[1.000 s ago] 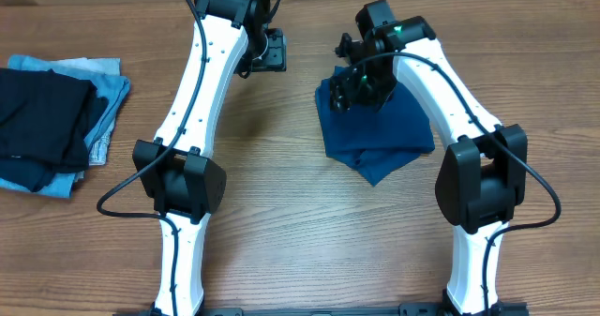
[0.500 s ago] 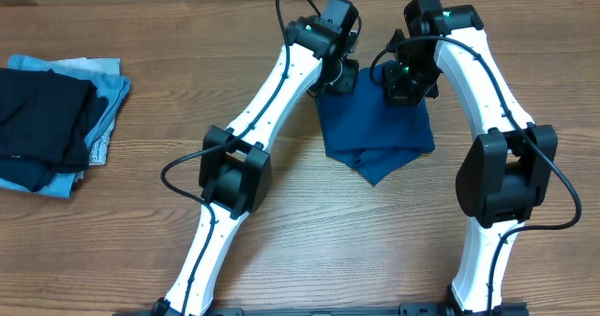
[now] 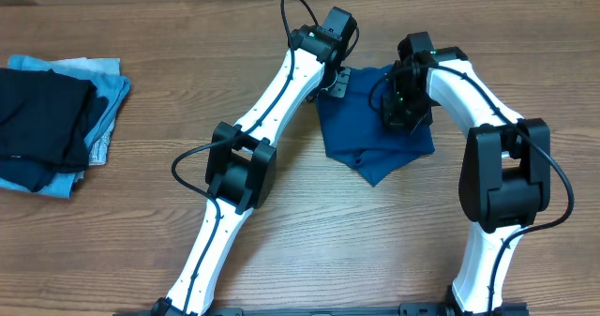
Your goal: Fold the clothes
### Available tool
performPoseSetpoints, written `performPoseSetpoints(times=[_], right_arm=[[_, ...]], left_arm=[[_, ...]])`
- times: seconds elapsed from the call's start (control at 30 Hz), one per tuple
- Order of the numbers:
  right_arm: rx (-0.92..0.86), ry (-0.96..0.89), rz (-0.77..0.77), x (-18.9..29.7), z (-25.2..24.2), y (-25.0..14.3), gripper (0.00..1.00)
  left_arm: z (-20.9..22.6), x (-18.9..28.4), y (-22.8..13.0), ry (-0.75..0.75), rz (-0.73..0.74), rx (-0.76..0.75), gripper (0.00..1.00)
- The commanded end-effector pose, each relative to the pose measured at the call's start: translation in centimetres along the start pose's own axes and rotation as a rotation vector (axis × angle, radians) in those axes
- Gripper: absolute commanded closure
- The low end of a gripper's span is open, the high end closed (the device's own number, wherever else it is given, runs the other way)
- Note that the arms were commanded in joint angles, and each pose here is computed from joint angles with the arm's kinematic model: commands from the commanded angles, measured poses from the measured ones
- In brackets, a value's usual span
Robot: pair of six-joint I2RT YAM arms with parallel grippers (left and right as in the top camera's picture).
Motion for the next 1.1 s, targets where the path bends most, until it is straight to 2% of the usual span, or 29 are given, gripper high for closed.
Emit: performPoseSetpoints(times=[0.0,0.07,0.13,0.2,0.27,0.4,0.53,0.6,0.63,0.73,0.83,0.93,1.0,1.03,1.07], right_arm=[[-0.014,0.052,-0.027,2.4,0.6,1.5,0.95],[-0.002,0.06,-0.093,6.1,1.4,2.8,0.94],[-0.003,0.012,-0.175,9.2,1.3,3.9,0.93],[-0.023,-0.052,-0.228,9.6,0.1,4.7,0.85],[-0.04,-0.057,-0.241,9.2,-0.7,5.0,0.8],[-0.054,-0.057,-0.25,7.2,-1.7,5.3,0.77],[-0.047,-0.02,-0.272,1.3,-2.5,4.9,0.76],[-0.044,-0.017,-0.293,-0.2,-2.7,4.8,0.75],[-0.042,-0.015,-0.306,-0.4,-2.7,4.8,0.69],[-0.038,-0.01,-0.338,0.3,-2.6,5.4,0.64],[-0.032,-0.003,-0.384,3.2,-2.0,6.5,0.55],[-0.029,-0.004,-0.387,7.5,-1.3,7.0,0.49],[-0.032,-0.008,-0.362,9.0,-1.1,6.7,0.48],[-0.036,-0.012,-0.334,9.3,-1.1,6.3,0.47],[-0.04,-0.016,-0.306,9.2,-1.2,5.9,0.46]], left_arm=[[-0.4,11.2,3.2,-0.024,-0.28,-0.002,0.91],[-1.0,12.6,2.1,-0.064,-0.235,0.026,0.9],[-1.6,11.2,0.3,-0.11,-0.093,0.038,0.9],[-2.4,9.1,-1.0,-0.15,0.009,0.033,0.89],[-2.8,6.8,-1.7,-0.149,0.057,0.028,0.87],[-2.8,1.8,-3.8,-0.141,0.153,0.062,0.85],[-2.2,-1.2,-5.9,-0.112,0.239,0.099,0.83],[-2.2,-1.3,-6.0,-0.11,0.243,0.1,0.83],[-2.2,-1.3,-6.0,-0.112,0.24,0.099,0.84],[-2.3,-0.7,-5.6,-0.115,0.231,0.098,0.91],[-2.5,3.4,-3.4,-0.135,0.157,0.098,0.9],[-2.4,8.7,-1.7,-0.12,0.055,0.091,0.82],[-1.7,10.8,-1.4,-0.058,0.013,0.099,0.69],[-1.4,10.8,-1.6,-0.045,0.027,0.102,0.56],[-1.1,10.4,-2.0,-0.038,0.064,0.108,0.31]])
Point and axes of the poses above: each gripper's point midway between its finger pads, its own x axis back along the fingers, its own z axis along the line the jaws close on, y = z × x, the point moved 10 cm from there along x, back along the fingers, and after that the axes turned 2 degrees about -x, right-handed, at the moved point
